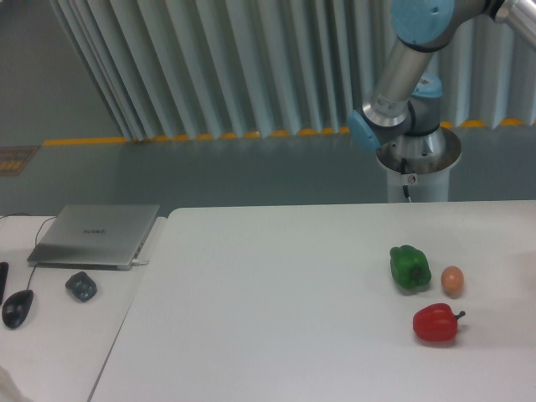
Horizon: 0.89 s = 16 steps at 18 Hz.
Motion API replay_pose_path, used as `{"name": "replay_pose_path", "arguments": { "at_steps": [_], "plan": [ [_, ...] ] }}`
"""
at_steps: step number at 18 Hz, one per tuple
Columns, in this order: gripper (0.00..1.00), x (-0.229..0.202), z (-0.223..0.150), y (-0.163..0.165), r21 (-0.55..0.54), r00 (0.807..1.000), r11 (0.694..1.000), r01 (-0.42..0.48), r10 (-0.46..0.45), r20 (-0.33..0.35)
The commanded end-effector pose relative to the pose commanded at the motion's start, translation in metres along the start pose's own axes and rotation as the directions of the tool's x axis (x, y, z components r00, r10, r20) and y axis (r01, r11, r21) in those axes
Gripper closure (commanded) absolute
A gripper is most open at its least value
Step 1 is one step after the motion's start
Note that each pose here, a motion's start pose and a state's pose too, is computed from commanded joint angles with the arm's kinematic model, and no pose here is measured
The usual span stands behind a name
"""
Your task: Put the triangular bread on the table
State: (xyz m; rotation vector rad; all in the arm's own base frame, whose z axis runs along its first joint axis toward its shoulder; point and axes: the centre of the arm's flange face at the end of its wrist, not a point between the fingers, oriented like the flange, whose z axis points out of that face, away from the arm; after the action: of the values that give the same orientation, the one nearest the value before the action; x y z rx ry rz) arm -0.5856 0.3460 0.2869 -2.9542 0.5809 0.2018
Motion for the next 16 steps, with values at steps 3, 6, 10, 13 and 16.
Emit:
{"name": "replay_pose_path", "arguments": {
  "at_steps": [3,6,10,13,16],
  "plan": [
    [0.67,0.002,-0.003,0.000,0.001,1.000,1.000,0.001,-0.001,-0.014],
    [0.73,0.003,-0.001,-0.001,0.000,1.000,1.000,0.004,-0.004,-0.019],
    [0.81,-0.001,-0.022,-0.007,0.045,0.995,0.996,0.071,-0.067,-0.075],
    [0.81,-0.010,-0.042,-0.003,0.130,0.987,0.983,0.130,-0.115,-0.113],
    [0.81,-0.024,-0.070,0.002,0.151,0.988,0.979,0.137,-0.123,-0.098]
  ]
}}
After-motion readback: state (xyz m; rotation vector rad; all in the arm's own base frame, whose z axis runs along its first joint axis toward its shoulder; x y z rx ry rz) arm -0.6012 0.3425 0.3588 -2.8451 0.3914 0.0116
